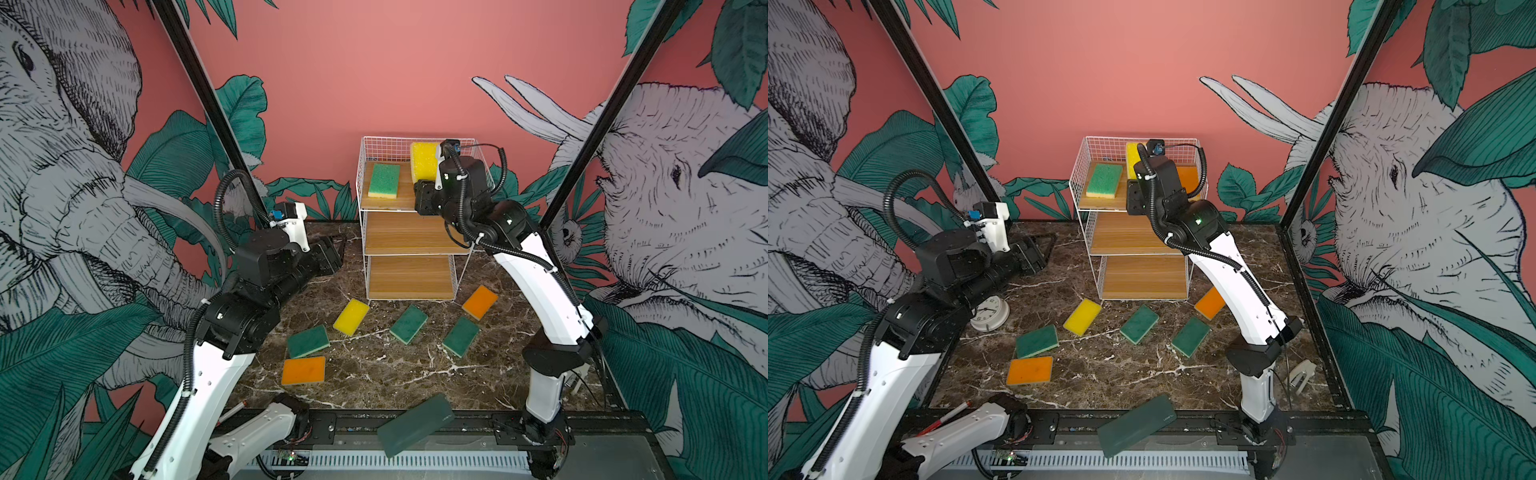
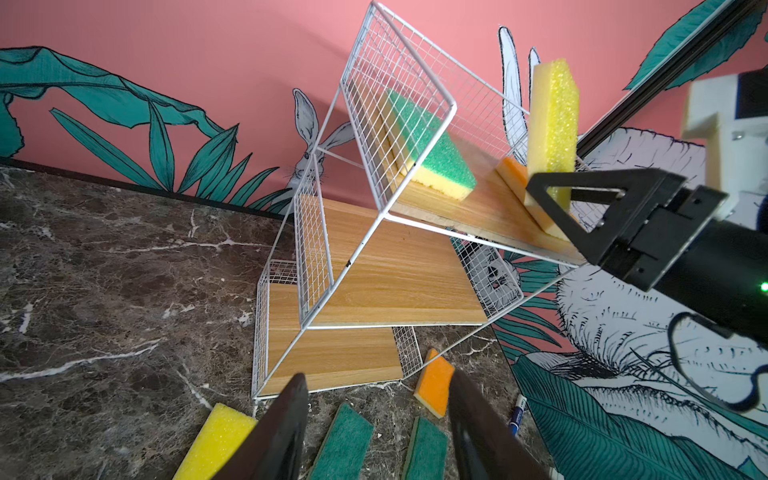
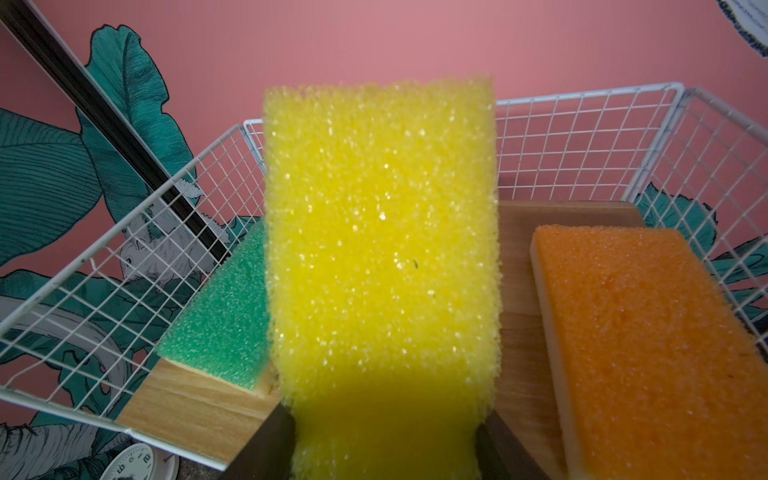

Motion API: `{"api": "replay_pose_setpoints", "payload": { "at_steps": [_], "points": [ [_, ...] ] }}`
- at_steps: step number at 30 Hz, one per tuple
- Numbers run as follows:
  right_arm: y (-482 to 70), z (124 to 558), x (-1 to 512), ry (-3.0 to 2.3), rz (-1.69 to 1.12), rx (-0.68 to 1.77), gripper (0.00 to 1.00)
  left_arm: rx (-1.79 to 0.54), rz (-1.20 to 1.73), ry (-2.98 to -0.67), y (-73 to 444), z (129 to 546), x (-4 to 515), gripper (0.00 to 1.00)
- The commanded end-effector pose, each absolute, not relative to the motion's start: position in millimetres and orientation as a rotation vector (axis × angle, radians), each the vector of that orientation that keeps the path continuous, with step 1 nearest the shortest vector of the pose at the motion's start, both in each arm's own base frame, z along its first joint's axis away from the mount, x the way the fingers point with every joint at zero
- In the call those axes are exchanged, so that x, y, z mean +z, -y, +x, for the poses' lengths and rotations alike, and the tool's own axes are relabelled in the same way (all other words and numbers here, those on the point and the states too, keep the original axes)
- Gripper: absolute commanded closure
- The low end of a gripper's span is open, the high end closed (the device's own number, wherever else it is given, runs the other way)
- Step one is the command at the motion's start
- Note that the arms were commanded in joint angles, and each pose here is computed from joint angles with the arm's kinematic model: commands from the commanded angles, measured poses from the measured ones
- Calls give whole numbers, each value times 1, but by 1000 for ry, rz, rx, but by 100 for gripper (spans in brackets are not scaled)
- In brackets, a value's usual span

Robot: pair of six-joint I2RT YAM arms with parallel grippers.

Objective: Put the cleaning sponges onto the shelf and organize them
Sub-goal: 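Lower the yellow sponge onto the top tier between green and orange sponges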

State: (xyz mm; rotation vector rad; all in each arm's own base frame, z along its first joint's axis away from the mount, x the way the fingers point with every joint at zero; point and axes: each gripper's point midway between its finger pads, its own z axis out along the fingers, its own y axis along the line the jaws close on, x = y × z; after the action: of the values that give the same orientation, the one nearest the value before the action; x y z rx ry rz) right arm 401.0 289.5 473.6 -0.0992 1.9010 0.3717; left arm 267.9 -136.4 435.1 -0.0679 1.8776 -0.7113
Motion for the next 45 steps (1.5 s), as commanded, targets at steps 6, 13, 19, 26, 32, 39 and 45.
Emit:
{"api": "replay_pose_setpoints", "payload": {
  "at_steps": [6,13,19,26,32,39,45],
  "points": [
    [-299,416,455,-1914,-56,372,44,-713,-80,-1808,132,267,447,44],
    [-297,416,455,-1912,-43,361,43,-698,-110,-1806,129,273,440,43],
    [-294,415,456,-1917,-28,358,38,-695,-108,-1830,133,278,433,43],
    [-290,408,462,-1910,-14,361,36,-698,-127,-1826,131,279,432,43],
    [-288,402,461,-1927,-16,355,36,-718,-135,-1824,134,280,431,43],
    [-288,392,468,-1905,-34,294,35,-722,-142,-1831,134,280,426,43],
    [-290,392,464,-1924,-19,303,34,-719,-146,-1827,131,276,426,43]
  ]
}}
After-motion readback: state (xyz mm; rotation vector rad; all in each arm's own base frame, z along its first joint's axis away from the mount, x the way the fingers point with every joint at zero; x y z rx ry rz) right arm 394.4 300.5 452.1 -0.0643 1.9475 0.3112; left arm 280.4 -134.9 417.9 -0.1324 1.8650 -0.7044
